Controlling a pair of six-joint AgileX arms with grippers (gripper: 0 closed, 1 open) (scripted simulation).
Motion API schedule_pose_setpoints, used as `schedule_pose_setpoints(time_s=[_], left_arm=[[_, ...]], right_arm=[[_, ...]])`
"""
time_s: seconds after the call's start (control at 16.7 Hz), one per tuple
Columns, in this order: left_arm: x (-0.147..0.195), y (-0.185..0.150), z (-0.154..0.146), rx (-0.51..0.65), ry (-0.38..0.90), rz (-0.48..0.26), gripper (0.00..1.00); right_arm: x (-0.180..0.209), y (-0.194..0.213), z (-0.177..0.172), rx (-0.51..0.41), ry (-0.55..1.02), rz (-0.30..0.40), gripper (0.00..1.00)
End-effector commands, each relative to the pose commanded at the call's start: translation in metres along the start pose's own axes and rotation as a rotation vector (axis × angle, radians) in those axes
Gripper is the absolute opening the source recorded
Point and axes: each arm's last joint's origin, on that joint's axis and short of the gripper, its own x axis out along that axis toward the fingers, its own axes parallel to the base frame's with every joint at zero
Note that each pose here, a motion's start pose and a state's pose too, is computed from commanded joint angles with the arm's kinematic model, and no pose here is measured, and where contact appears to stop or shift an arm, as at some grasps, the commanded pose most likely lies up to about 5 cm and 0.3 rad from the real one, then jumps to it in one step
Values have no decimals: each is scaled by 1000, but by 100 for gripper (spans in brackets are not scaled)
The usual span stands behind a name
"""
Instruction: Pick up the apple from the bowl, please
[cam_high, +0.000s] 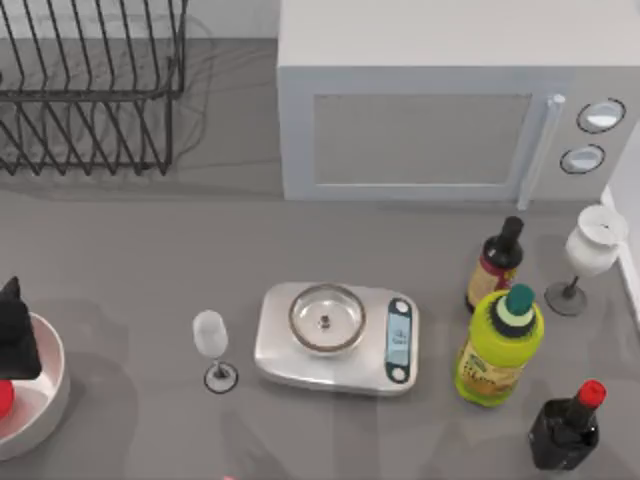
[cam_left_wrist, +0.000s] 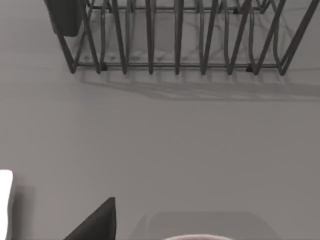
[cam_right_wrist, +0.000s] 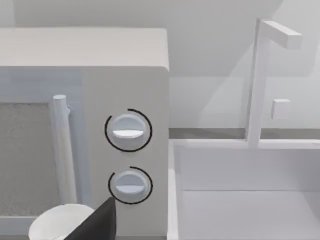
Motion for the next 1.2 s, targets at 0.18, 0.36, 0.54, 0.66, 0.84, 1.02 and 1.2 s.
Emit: schedule_pose_setpoints(time_s=[0.18, 0.36, 0.54, 0.66, 0.84, 1.02, 1.2], left_arm=[[14, 0, 19, 3, 301, -3, 100], [37, 0, 35, 6, 603, -6, 100], [62, 0, 45, 9, 866, -8, 100], [77, 0, 48, 11, 1002, -10, 100], [91, 0, 51, 12, 1122, -11, 100], [93, 0, 52, 12, 1142, -11, 100], [93, 1, 51, 11, 1139, -10, 100]], right_arm=[[0, 0, 0, 0, 0, 0, 100], [0, 0, 0, 0, 0, 0, 100], [0, 0, 0, 0, 0, 0, 100], [0, 0, 0, 0, 0, 0, 100], [0, 0, 0, 0, 0, 0, 100], [0, 0, 0, 0, 0, 0, 100], [0, 0, 0, 0, 0, 0, 100]])
